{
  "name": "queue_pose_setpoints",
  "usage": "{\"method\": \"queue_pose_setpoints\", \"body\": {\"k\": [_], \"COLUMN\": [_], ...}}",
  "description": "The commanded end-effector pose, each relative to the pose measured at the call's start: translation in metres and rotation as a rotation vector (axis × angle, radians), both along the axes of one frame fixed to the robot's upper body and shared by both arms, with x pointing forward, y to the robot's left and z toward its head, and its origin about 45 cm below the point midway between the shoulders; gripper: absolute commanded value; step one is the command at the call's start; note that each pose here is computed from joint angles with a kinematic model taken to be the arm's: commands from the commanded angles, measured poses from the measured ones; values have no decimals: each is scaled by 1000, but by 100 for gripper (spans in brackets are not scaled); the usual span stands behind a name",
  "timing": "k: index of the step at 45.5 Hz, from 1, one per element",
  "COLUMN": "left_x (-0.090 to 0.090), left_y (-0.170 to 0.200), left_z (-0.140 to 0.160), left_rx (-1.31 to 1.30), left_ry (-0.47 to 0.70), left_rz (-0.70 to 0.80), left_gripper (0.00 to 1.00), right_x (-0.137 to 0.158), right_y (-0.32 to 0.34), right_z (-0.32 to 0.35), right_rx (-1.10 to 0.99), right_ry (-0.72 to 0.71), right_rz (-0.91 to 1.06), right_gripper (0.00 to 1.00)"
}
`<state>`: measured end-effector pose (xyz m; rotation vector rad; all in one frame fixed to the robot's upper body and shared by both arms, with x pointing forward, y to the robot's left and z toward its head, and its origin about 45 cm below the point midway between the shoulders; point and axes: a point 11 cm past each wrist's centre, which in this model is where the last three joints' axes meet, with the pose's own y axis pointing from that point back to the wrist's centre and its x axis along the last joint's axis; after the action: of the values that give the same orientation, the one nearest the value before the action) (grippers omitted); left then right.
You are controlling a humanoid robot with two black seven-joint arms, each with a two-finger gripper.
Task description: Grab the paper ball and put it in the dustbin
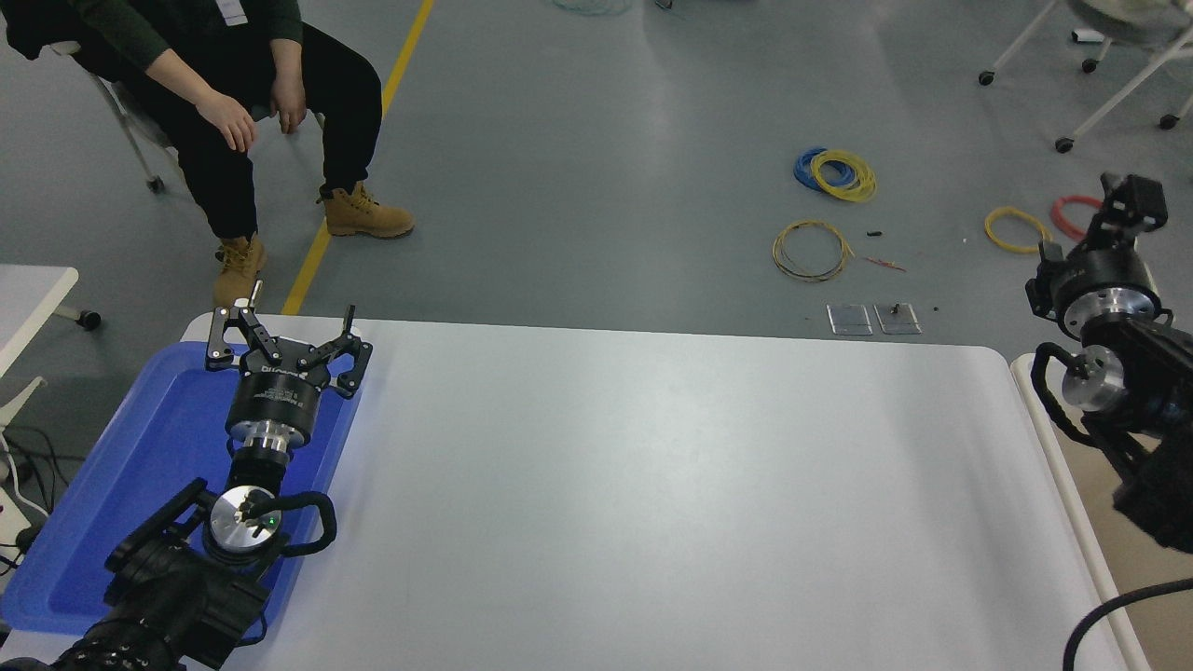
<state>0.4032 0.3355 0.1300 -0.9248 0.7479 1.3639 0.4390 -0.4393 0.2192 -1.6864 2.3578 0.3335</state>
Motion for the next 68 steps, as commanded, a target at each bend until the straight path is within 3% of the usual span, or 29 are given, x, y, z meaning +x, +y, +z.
{"method": "queue_pose_setpoints", "body": {"k": [1,15,34,44,68], "left_x": [0,0,0,0,0], "left_y": [0,0,0,0,-1], "left_z": [0,0,0,0,0], "left_rx": [0,0,0,0,-1], "left_ry": [-1,-1,0,1,-1], "left_rz": [0,0,-2,-1,-3], "left_gripper": [100,100,100,100,100], "right_x": [-18,-47,-75,-77,-71], "right_y": [-3,12,22,35,38], "right_z": [8,-30,-91,-105,-96], "right_rx": [227,319,366,356,220], "right_ry": [-202,-228,-97,-44,-74], "right_rz": [45,196,159,192,225], "right_gripper": [100,100,100,100,100]}}
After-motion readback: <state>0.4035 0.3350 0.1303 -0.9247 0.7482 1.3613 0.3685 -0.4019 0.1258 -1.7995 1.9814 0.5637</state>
